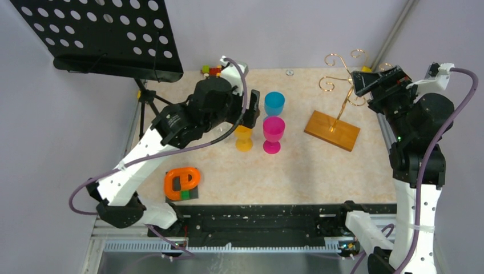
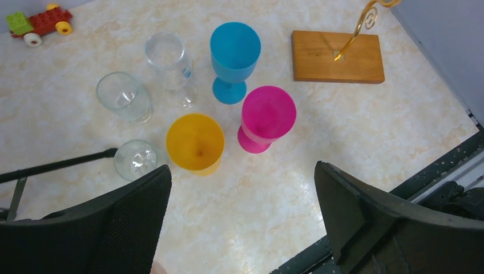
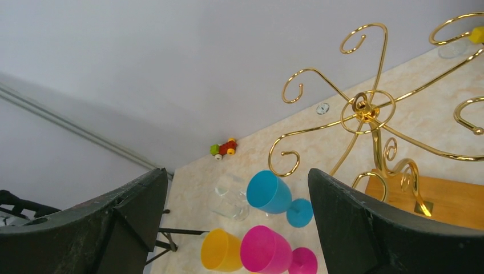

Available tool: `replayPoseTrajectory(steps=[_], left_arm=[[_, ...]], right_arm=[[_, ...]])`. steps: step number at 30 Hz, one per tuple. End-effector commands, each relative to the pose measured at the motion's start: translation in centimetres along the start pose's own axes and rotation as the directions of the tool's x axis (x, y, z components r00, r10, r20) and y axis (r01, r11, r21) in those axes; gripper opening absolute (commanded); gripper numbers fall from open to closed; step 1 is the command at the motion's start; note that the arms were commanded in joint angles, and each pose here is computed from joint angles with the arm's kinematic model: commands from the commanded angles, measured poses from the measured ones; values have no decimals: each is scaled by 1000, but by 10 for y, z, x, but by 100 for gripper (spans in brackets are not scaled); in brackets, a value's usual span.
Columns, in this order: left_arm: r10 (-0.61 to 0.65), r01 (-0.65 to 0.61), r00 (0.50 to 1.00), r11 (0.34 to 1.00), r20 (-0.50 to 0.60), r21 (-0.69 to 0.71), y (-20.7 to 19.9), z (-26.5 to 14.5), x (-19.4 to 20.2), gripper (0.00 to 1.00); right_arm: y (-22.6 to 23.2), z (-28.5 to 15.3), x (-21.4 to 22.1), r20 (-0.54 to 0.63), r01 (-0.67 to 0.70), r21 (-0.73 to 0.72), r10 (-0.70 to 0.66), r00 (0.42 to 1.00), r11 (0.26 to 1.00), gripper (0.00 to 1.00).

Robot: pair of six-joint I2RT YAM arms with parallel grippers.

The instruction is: Take the wine glass off the wine glass rack

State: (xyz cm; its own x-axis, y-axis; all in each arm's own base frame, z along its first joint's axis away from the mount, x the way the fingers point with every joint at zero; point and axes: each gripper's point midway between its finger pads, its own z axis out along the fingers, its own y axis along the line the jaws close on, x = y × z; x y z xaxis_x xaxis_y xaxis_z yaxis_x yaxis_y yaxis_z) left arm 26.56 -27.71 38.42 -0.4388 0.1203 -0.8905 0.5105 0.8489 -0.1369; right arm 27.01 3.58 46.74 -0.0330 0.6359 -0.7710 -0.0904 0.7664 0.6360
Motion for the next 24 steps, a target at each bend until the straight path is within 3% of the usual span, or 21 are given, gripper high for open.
replayPoseTrajectory(steps=[1, 8, 17, 24], left_arm=[[-35, 47, 987, 996, 157, -73, 18, -27, -17, 99], [1, 62, 961, 974, 277, -217, 63, -82, -15, 99], [-11, 117, 876, 975, 481, -191, 97, -153, -9, 99], [-10, 124, 865, 973, 501, -195, 109, -170, 5, 99]], right_arm=[[4, -16, -21, 86, 63, 15, -64, 994, 998, 95], [-18, -33, -42, 167, 162, 166, -190, 968, 973, 96], [-44, -92, -85, 315, 189, 407, -331, 889, 894, 97], [-47, -123, -93, 392, 147, 436, -334, 857, 888, 98]])
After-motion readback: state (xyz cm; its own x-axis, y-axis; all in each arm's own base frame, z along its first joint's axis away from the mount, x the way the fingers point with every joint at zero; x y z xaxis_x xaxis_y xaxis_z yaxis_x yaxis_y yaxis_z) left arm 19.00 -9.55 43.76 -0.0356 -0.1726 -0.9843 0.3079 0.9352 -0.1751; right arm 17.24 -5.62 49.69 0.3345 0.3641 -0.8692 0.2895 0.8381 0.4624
